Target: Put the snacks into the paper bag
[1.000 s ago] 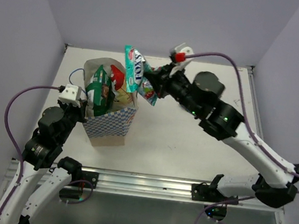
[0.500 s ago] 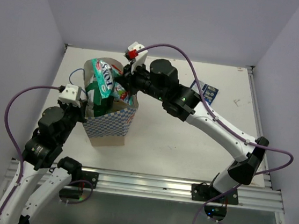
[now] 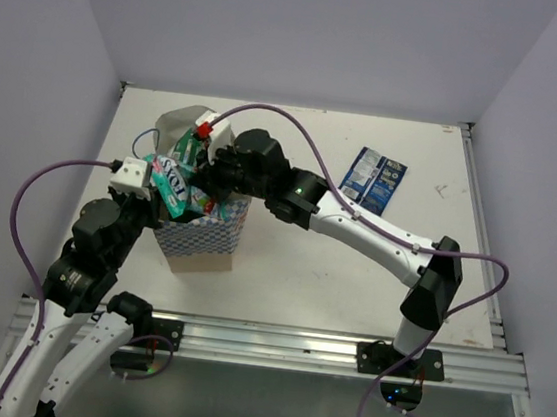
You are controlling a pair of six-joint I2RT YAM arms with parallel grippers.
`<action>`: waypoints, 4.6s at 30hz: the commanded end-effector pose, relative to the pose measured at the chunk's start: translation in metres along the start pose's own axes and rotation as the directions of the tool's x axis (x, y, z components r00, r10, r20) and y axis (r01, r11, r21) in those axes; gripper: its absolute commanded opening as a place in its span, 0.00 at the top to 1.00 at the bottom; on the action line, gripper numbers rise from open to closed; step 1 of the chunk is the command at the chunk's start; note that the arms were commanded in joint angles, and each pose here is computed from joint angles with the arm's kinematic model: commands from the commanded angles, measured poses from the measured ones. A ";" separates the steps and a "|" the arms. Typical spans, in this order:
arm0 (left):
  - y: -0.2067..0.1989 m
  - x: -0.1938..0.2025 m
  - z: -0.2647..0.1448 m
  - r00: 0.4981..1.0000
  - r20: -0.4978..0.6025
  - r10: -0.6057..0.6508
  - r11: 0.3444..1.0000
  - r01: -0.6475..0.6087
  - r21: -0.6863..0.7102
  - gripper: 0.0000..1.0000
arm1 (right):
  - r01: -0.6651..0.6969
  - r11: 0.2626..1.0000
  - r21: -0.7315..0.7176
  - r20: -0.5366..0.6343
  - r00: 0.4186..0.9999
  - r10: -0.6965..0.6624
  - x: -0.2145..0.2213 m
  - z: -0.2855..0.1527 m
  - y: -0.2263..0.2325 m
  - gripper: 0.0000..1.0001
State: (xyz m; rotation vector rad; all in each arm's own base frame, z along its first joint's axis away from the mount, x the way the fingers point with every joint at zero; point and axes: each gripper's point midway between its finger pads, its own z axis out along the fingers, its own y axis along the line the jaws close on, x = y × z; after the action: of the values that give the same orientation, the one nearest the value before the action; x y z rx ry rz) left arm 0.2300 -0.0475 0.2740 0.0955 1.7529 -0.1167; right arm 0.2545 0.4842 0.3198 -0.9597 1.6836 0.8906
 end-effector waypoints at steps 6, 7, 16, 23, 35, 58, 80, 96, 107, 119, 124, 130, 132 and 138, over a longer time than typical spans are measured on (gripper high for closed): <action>-0.007 -0.015 -0.001 0.998 0.066 0.003 0.999 -0.006 0.039 1.00 | 0.048 0.999 -0.010 -0.081 0.996 -0.048 0.032 0.013 0.007 1.00; -0.007 -0.015 0.000 0.998 0.066 0.004 0.999 -0.007 0.039 1.00 | 0.053 0.999 -0.003 -0.084 0.995 -0.053 0.033 0.014 0.005 1.00; -0.006 -0.015 -0.002 0.998 0.069 0.005 0.999 -0.008 0.036 1.00 | 0.071 0.997 0.000 -0.060 0.996 -0.071 0.014 0.041 0.004 1.00; -0.006 -0.016 -0.003 0.997 0.075 0.004 0.999 -0.007 0.038 1.00 | 0.092 0.996 0.017 -0.052 0.994 -0.091 0.007 0.052 -0.001 1.00; -0.005 -0.016 -0.004 0.997 0.080 0.004 0.999 -0.007 0.035 1.00 | 0.086 0.996 0.014 -0.135 0.987 -0.083 0.041 0.036 -0.002 1.00; -0.007 -0.015 -0.003 0.997 0.081 0.003 0.999 -0.006 0.043 1.00 | 0.138 0.843 0.520 0.094 0.972 -0.217 -0.112 -0.150 -0.082 0.01; -0.009 -0.015 -0.005 0.996 0.091 0.002 0.998 -0.007 0.057 1.00 | -0.046 0.191 0.980 -0.071 0.826 0.560 0.185 -0.150 -0.404 0.02; -0.009 -0.020 -0.008 0.994 0.112 0.000 0.998 -0.007 0.062 1.00 | -0.012 0.124 0.992 -0.084 0.664 0.743 0.297 -0.178 -0.401 0.02; -0.009 -0.021 -0.009 0.993 0.115 -0.001 0.998 -0.007 0.064 1.00 | -0.030 0.167 0.985 -0.114 0.612 0.783 0.322 -0.175 -0.390 0.79; -0.011 -0.020 -0.008 0.994 0.110 0.000 0.997 -0.009 0.074 1.00 | -0.169 0.225 0.959 0.011 0.822 0.569 0.172 -0.200 -0.371 1.00; -0.012 -0.020 -0.007 0.994 0.110 0.000 0.997 -0.009 0.076 1.00 | -0.320 0.474 0.821 0.158 0.923 0.350 0.024 -0.178 -0.312 1.00; -0.011 -0.019 -0.006 0.995 0.104 0.002 0.997 -0.009 0.072 1.00 | -0.344 0.829 0.442 0.290 0.929 0.231 -0.117 -0.143 -0.195 1.00; -0.011 -0.018 -0.006 0.995 0.101 0.003 0.997 -0.010 0.072 1.00 | -0.332 0.875 0.352 0.304 0.925 0.228 -0.136 -0.133 -0.169 1.00; -0.012 -0.018 -0.005 0.995 0.098 0.003 0.997 -0.010 0.074 1.00 | -0.237 0.970 0.052 0.245 0.945 0.218 -0.156 -0.094 -0.071 1.00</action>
State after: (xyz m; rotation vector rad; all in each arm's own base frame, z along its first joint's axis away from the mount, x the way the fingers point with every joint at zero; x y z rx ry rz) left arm 0.2234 -0.0509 0.2758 0.1222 1.7182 -0.1465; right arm 0.3409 0.3601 0.5044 -0.4119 1.6111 0.9123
